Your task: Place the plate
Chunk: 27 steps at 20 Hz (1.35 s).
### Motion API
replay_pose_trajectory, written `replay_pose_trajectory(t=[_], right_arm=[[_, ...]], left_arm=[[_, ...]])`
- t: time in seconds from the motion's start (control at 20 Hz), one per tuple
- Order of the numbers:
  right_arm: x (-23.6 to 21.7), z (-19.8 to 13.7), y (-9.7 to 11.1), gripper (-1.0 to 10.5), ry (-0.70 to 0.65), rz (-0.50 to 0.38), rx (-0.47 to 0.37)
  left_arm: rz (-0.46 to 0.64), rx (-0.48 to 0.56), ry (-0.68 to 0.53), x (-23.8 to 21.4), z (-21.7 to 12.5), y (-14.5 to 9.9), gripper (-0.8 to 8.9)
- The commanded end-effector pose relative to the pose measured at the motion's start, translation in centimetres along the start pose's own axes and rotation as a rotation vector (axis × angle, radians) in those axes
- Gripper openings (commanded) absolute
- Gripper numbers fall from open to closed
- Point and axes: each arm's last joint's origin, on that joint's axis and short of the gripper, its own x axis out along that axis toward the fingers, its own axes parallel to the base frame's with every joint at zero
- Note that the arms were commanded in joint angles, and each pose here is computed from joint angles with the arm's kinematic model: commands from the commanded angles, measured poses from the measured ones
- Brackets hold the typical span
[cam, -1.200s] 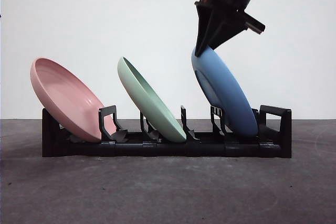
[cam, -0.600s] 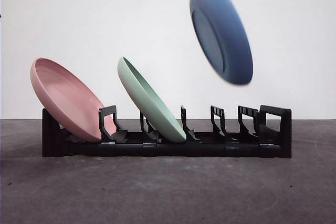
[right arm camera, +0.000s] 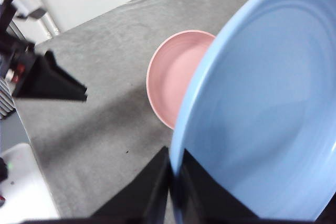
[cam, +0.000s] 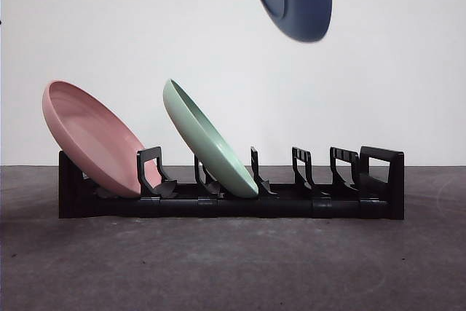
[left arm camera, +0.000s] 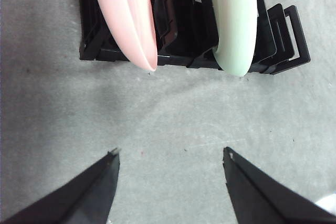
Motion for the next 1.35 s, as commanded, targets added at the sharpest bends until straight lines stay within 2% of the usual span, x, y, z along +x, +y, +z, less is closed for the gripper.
replay_pose_trajectory(t=[0.05,0.35,0.55,0.7,1.0,1.35], right_arm=[[0.3,-2.7,1.7,0.2,0.0,-0.005,-0.066],[0.9,-11.2,6.4,0.2,0.144,-0.037,-0.286],[1.3,-14.9,9.4,0.2,0.262,0.063,-0.433],[2.6,-16.0,10.8,0.2,0.326,0.085,-0.504],[7.7,-18.3,11.4,0.2,0.482,0.04,-0.65],[12.6,-20.5,10.8,0.2,0.569,0.035,-0.864]], left_arm=[[-0.012,0.027,-0.017,-0.3,0.5,-0.3,3.13],[-0.012,0.027,-0.017,-0.3,0.5,-0.3,3.13],[-0.011,0.026,-0.015,-0.3,0.5,-0.3,3.13],[-0.011,0.026,-0.015,-0.3,0.5,-0.3,3.12],[-0.01,0.023,-0.01,-0.3,0.4,-0.3,3.13],[-0.01,0.029,-0.01,-0.3,0.4,-0.3,3.12]])
